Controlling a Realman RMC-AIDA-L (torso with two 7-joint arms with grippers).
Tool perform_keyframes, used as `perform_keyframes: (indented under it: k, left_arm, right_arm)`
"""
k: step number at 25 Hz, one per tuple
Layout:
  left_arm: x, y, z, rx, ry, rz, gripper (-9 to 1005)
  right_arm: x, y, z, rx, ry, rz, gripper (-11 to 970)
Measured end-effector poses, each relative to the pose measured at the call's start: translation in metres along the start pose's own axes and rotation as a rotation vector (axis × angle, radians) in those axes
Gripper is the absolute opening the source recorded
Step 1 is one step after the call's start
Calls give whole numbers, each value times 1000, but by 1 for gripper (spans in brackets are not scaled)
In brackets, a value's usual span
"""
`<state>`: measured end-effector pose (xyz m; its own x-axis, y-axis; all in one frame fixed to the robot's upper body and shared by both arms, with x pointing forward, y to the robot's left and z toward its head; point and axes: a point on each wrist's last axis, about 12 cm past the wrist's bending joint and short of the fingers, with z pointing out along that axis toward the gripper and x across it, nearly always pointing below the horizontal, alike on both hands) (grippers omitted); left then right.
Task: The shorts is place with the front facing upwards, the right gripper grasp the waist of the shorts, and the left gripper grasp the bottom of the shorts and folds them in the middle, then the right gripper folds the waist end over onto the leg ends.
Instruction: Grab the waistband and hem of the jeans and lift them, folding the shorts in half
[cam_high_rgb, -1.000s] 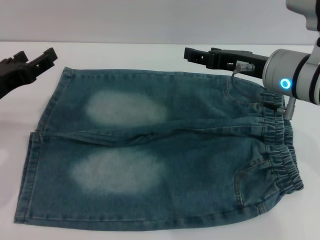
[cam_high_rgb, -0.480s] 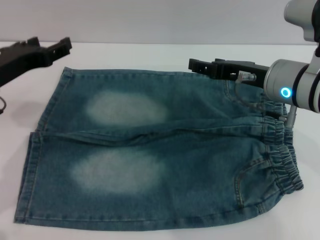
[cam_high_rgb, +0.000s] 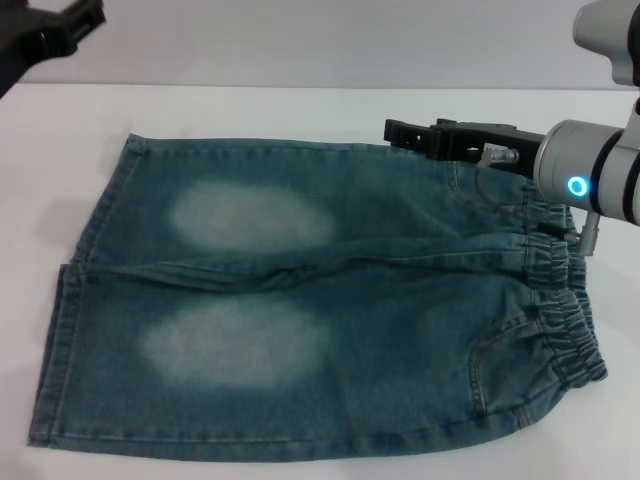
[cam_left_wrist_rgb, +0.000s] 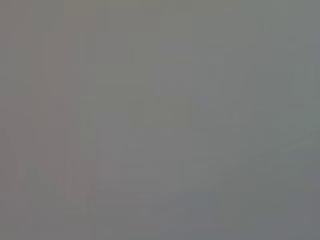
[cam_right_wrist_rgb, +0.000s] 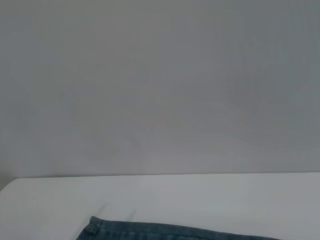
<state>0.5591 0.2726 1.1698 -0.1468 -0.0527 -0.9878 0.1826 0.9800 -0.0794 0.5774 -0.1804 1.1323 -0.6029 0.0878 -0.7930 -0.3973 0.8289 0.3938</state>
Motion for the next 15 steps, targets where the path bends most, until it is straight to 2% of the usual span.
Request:
perform_keyframes:
  k: [3,6,8,9,10,11,12,15]
  left_arm:
    - [2,-10,-2,-66,-82,68,837]
    - [6,-26,-7,-170,-189,174,837]
    - [10,-33,-9,-239,-250,202,837]
    - [12,-33,-10,-277,-282,194,837]
    - [14,-29,-11,-310,-322,120,837]
    - [16,-26,-11,-309,-335,63,837]
    - [16,-26,-11,-309,-335,63,837]
    - [27,-22,-8,-213,-344,-94,837]
  right_arm:
    - [0,-1,0,2,3,1,747]
    - [1,-2,1,4,7,2,748]
    - [1,-3,1,7,8,3,748]
    - [2,-4,1,9,9,3,748]
    - [2,-4,1,10,10,3,748]
    - [2,-5,2,12,11,4,748]
    - [3,-6,2,14,13,5,748]
    - [5,-9,2,23,19,11,747]
